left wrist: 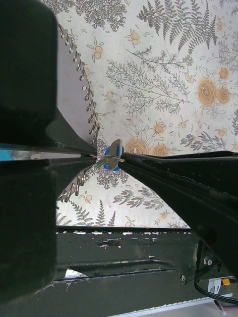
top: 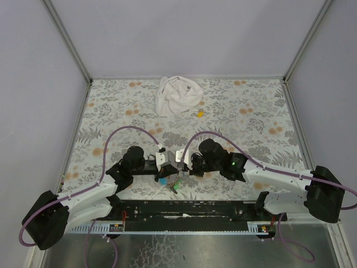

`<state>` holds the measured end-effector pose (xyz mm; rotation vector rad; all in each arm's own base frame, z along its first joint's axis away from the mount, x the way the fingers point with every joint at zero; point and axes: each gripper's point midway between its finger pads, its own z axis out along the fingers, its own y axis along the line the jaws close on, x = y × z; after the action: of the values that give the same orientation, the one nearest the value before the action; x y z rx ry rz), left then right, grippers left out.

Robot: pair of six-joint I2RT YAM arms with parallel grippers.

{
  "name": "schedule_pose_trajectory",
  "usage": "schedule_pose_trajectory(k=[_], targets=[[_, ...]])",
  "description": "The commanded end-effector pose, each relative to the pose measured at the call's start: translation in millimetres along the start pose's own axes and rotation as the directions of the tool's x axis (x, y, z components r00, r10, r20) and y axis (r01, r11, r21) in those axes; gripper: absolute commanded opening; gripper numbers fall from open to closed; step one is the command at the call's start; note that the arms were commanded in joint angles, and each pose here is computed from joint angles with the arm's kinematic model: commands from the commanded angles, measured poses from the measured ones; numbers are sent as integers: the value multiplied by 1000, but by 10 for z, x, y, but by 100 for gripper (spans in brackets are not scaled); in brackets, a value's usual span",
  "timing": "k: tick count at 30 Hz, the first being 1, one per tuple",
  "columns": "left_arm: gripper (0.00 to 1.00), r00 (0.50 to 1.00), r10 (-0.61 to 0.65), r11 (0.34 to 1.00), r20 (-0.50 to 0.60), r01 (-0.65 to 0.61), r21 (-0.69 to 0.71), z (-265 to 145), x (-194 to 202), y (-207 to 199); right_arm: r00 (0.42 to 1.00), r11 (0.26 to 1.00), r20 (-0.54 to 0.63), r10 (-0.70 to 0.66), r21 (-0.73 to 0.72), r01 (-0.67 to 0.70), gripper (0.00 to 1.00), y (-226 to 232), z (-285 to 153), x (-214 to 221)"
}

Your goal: Put the keys on the keyring

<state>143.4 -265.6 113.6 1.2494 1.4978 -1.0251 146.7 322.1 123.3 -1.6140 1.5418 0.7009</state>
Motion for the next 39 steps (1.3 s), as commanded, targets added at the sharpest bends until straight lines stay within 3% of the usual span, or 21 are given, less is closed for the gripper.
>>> schedule_pose_trajectory(k=[1,39], targets=[[0,994,77,997,75,-78,5,14,-286,35,999,999,41,-14,35,13,0,-101,-8,-214],[0,992,85,996,91,-89,32,42,-321,-26,991,1000,129,17,-12,-16,0,-57,47,-453]])
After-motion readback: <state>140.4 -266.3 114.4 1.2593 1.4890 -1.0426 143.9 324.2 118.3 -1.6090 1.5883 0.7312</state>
